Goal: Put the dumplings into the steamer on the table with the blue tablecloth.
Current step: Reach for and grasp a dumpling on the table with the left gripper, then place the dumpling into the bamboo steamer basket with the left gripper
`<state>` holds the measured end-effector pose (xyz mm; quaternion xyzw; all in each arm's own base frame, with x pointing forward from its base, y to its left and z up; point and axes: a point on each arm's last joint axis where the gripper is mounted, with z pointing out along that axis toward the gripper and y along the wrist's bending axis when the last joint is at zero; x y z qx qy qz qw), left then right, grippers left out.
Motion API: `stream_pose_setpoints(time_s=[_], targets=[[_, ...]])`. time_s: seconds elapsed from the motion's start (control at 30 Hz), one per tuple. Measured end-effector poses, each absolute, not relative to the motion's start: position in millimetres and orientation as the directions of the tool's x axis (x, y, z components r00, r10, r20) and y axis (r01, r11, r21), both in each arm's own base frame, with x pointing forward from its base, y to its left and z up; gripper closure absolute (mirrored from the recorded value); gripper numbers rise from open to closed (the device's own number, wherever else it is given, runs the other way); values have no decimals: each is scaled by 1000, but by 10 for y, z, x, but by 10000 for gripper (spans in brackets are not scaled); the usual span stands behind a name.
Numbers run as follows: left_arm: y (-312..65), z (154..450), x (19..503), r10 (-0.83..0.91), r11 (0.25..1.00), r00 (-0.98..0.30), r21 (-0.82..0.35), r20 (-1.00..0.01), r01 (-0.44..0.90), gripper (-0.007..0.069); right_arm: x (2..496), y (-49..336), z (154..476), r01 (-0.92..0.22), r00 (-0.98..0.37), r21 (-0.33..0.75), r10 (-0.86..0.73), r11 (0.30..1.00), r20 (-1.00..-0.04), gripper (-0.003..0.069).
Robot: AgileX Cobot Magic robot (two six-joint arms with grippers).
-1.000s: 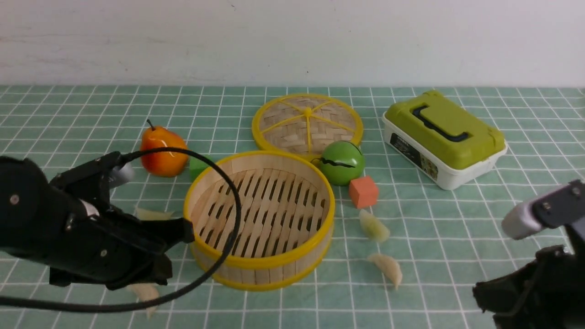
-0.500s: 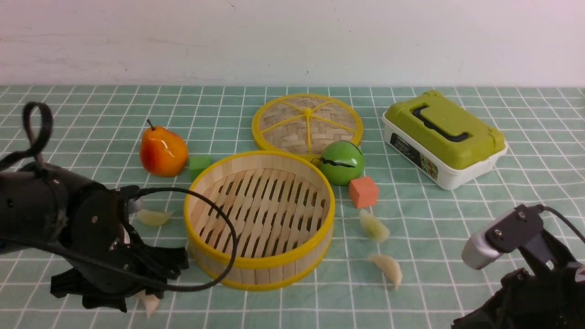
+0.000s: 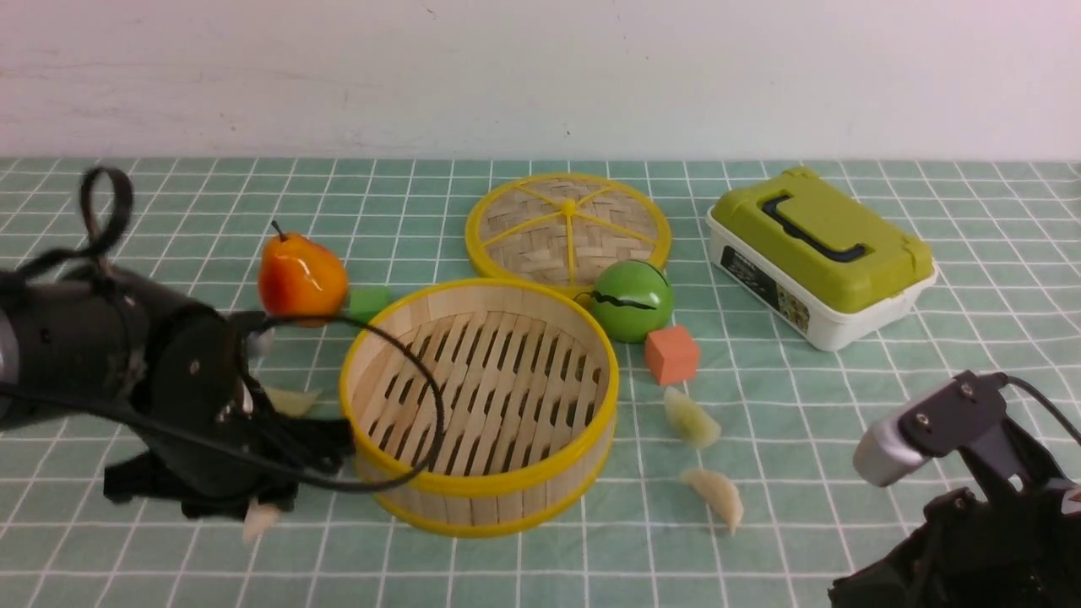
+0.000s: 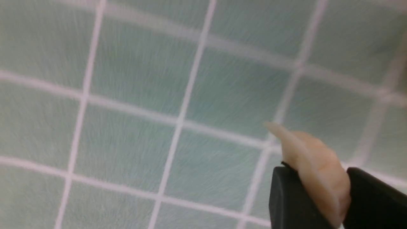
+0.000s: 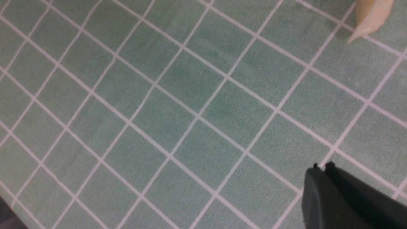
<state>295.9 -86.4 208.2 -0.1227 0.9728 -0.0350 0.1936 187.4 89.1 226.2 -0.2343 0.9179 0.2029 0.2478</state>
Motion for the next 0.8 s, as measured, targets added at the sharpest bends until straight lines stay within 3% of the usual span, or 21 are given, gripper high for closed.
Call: stream_pose_setpoints(time_s=[0.17,0.27,0.37,0.53,0.8], targets=[[-1021,2785,3192,-210,965,-841,-245,-498,-96,427,1893,891,2271,-520,-765,256,-310,815,-565,643],[-1137,2909,3345,-171,957,-840,-289,-515,-17,427,1906,895,2280,-508,-765,263,-290,820,-575,639],[-1241,2820,3524,-143,952,-865,-307,-480,13,427,1908,897,2282,-505,-766,267,-284,821,-577,638],[-1416,2331,3960,-104,959,-931,-284,-349,0,427,1910,897,2283,-504,-765,267,-282,822,-579,634],[-1520,2033,4286,-93,963,-942,-270,-321,-4,412,1912,899,2286,-507,-762,266,-282,820,-582,624]])
